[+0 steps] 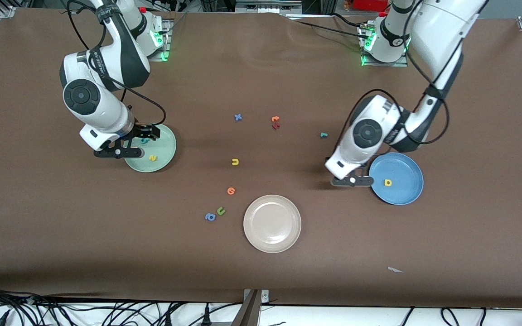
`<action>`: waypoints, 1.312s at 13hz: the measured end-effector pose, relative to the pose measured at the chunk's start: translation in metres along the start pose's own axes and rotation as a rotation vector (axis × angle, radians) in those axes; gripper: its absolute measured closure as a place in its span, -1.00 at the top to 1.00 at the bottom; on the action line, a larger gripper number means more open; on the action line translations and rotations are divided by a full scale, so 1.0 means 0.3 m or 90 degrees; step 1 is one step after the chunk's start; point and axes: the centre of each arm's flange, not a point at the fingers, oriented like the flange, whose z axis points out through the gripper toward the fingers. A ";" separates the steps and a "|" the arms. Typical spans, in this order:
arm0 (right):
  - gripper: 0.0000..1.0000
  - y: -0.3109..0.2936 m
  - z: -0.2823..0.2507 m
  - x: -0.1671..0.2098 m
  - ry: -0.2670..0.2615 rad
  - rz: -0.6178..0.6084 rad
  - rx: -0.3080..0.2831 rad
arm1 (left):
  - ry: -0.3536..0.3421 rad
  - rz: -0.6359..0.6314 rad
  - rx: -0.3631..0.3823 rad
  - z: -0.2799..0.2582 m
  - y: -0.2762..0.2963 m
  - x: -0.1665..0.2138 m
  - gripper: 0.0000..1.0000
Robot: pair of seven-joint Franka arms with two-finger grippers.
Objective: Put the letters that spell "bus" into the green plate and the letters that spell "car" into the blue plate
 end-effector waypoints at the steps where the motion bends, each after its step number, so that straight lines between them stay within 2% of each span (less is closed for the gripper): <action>1: 1.00 -0.026 0.002 -0.001 -0.003 0.024 0.008 | -0.006 0.018 0.003 -0.008 -0.093 0.028 -0.50; 3: 1.00 -0.080 0.017 0.032 0.006 0.080 0.027 | -0.016 0.055 0.002 -0.005 -0.287 0.073 -0.50; 5: 0.99 -0.184 0.003 0.099 0.024 0.098 0.049 | -0.025 0.099 0.004 0.015 -0.450 0.094 -0.49; 7: 0.98 -0.359 0.042 0.121 0.029 0.062 0.049 | -0.024 0.128 0.025 0.027 -0.509 0.101 -0.15; 9: 0.98 -0.561 0.108 0.113 0.034 0.030 0.044 | -0.022 0.119 0.022 0.021 -0.442 0.093 0.28; 12: 0.99 -0.632 0.178 0.157 0.034 0.025 0.041 | -0.022 0.063 0.001 0.016 -0.194 0.028 0.89; 13: 0.89 -0.646 0.192 0.166 0.043 0.023 0.048 | -0.019 0.050 -0.011 0.029 -0.103 -0.017 1.00; 14: 0.61 -0.673 0.206 0.167 0.058 0.017 0.056 | -0.016 0.034 -0.025 0.056 -0.017 -0.073 1.00; 15: 0.46 -0.706 0.226 0.160 0.067 0.018 0.062 | -0.017 0.018 -0.037 0.085 0.044 -0.126 1.00; 16: 0.45 -0.740 0.253 0.152 0.074 0.027 0.067 | -0.020 0.003 -0.046 0.114 0.095 -0.179 1.00; 17: 0.27 -0.770 0.282 0.143 0.078 0.038 0.071 | -0.021 -0.007 -0.052 0.138 0.136 -0.228 1.00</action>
